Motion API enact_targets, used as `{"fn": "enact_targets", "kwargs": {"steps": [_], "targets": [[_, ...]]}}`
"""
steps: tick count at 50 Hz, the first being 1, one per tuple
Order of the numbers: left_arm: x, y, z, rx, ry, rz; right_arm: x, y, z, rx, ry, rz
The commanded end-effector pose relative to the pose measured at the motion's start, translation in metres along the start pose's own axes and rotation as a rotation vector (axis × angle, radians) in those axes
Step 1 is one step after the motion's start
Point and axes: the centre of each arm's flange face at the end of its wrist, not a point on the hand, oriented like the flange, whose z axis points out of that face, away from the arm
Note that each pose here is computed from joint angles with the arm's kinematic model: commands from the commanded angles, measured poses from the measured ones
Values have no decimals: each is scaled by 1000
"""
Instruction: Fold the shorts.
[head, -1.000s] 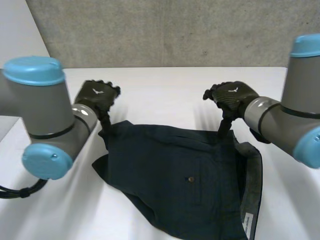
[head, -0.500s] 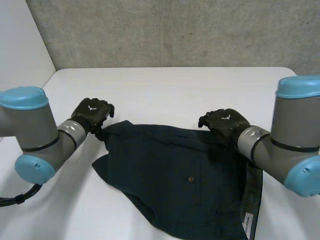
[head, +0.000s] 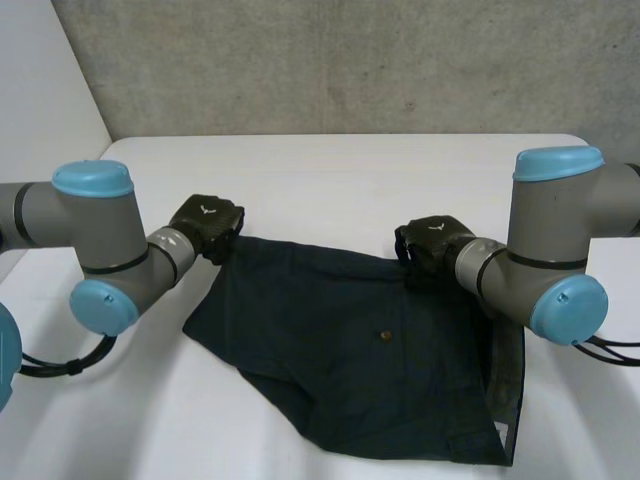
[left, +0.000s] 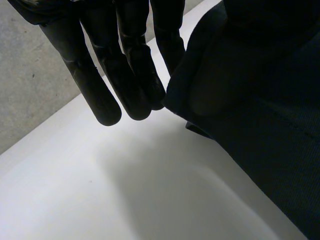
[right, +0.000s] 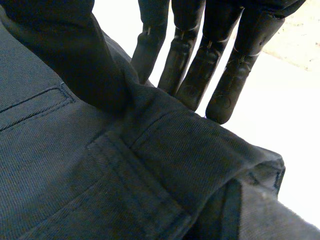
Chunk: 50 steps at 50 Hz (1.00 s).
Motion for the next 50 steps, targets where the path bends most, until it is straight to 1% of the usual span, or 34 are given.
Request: {"fn": "enact_targets", "kwargs": {"steps": [1, 4, 5, 8, 9, 12, 13, 16, 17, 20, 22, 24, 28, 32, 33, 36, 37, 39, 40, 41, 43, 44, 47, 48, 50], "targets": [[-15, -24, 6, 68, -57, 21, 10, -36, 0, 120, 49, -107], [-37, -60, 11, 169, -166, 44, 19, -68, 1, 241, 97, -185], [-49, -82, 11, 230, -227, 53, 26, -94, 0, 341, 149, -242], [-67, -123, 5, 343, -326, 63, 34, -138, -9, 518, 244, -323], [-78, -154, -4, 435, -388, 69, 38, -171, -21, 656, 310, -362], [-89, -202, -26, 588, -470, 73, 43, -216, -48, 857, 394, -392], [-95, -231, -45, 688, -511, 69, 43, -238, -66, 964, 424, -404], [-99, -264, -72, 807, -558, 70, 43, -263, -92, 1087, 461, -411], [-101, -282, -89, 877, -586, 70, 41, -273, -106, 1139, 470, -406], [-100, -298, -110, 937, -602, 64, 40, -279, -117, 1165, 465, -392], [-94, -299, -120, 936, -589, 55, 39, -278, -122, 1162, 450, -375], [-90, -295, -124, 915, -575, 48, 37, -275, -122, 1146, 434, -362], [-80, -271, -126, 828, -527, 26, 34, -255, -117, 1056, 401, -344], [-66, -229, -117, 690, -472, 8, 28, -219, -100, 907, 344, -328], [-58, -211, -114, 631, -449, 7, 27, -199, -90, 826, 321, -313], [-45, -180, -110, 540, -411, 7, 21, -165, -76, 698, 279, -292], [-36, -159, -106, 477, -383, 5, 16, -143, -69, 616, 251, -280], [-26, -136, -104, 410, -358, 6, 13, -121, -63, 537, 225, -267], [-21, -123, -102, 371, -344, 6, 8, -99, -57, 459, 197, -254], [-10, -100, -100, 300, -314, 3, 5, -88, -55, 421, 180, -249], [2, -79, -100, 238, -282, 3, 1, -64, -48, 348, 153, -242], [12, -54, -99, 161, -253, 1, -4, -40, -39, 276, 118, -245], [27, -17, -97, 44, -207, 16, -12, -8, -30, 187, 65, -258], [36, 0, -98, -15, -182, 39, -17, 8, -28, 143, 34, -272], [43, 11, -100, -58, -159, 76, -21, 21, -28, 106, 8, -290]]}}
